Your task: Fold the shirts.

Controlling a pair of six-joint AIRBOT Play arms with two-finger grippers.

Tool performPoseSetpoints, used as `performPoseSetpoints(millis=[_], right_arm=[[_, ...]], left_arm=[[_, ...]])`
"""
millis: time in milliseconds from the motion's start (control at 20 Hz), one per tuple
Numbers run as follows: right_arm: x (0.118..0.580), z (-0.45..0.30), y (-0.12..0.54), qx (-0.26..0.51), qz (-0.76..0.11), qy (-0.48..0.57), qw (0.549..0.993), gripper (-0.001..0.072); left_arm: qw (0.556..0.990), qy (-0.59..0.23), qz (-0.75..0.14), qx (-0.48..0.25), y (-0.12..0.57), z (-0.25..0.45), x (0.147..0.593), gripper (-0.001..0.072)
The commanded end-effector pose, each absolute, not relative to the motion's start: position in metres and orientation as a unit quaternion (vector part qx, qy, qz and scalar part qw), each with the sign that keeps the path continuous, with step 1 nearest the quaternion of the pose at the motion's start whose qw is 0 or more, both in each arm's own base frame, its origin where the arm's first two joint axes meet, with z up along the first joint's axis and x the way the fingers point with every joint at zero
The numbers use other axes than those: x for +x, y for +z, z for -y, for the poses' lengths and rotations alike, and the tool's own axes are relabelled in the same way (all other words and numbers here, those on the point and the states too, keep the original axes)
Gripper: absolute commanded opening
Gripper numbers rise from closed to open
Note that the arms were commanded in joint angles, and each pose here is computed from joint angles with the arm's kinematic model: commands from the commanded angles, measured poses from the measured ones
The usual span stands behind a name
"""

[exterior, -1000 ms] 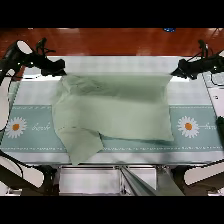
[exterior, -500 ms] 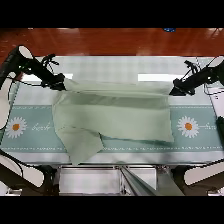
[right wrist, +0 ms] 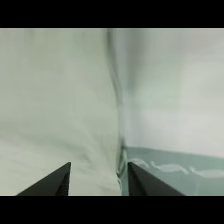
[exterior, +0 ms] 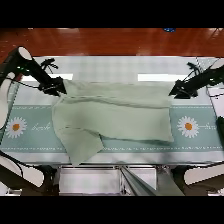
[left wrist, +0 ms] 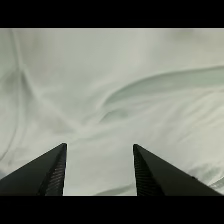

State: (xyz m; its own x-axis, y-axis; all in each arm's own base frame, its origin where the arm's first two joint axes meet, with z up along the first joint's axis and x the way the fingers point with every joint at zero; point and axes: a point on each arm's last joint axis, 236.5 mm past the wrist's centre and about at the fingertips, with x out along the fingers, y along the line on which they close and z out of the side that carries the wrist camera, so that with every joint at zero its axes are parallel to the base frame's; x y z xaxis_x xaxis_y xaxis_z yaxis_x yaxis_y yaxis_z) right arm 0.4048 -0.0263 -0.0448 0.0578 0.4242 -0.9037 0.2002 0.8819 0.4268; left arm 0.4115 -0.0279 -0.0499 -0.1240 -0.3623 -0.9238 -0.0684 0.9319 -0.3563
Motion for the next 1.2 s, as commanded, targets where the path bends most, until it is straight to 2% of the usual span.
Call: performPoseSetpoints(millis=[0,150,250,350,450,550,750,950,1150], right_arm=[[0.396,0.067,0.001,0.234,-0.634,0.027,0.736,0.0416],[0.357,0.079,-0.001,0.269,-0.588,-0.024,0.762,0.0416],[0.323,0.043,-0.014,0.311,-0.575,0.001,0.757,0.0416],[0.297,0.005,-0.024,0.343,-0.55,0.031,0.761,0.0416],[0.278,-0.013,-0.033,0.363,-0.545,0.037,0.754,0.0416],[0.267,-0.019,-0.04,0.366,-0.551,0.04,0.749,0.0416],[0.266,-0.024,-0.037,0.374,-0.553,0.048,0.743,0.0416],[0.267,-0.037,-0.028,0.395,-0.548,0.072,0.734,0.0416],[0.285,-0.002,-0.011,0.426,-0.501,0.036,0.752,0.0416]], left_arm=[[0.648,-0.076,-0.737,-0.175,-0.025,-0.001,0.389,0.0505],[0.678,-0.025,-0.701,-0.22,-0.024,-0.035,0.341,0.0504],[0.674,-0.009,-0.697,-0.243,-0.039,-0.047,0.284,0.0504],[0.664,0.017,-0.685,-0.298,-0.054,-0.045,0.238,0.0504],[0.658,0.035,-0.655,-0.37,-0.067,-0.033,0.219,0.0504],[0.648,0.027,-0.632,-0.424,-0.077,-0.012,0.22,0.0504],[0.621,-0.008,-0.661,-0.421,-0.096,0.024,0.207,0.0504],[0.623,-0.025,-0.681,-0.385,-0.109,0.051,0.206,0.0504],[0.611,-0.054,-0.713,-0.339,-0.124,0.079,0.199,0.0494]])
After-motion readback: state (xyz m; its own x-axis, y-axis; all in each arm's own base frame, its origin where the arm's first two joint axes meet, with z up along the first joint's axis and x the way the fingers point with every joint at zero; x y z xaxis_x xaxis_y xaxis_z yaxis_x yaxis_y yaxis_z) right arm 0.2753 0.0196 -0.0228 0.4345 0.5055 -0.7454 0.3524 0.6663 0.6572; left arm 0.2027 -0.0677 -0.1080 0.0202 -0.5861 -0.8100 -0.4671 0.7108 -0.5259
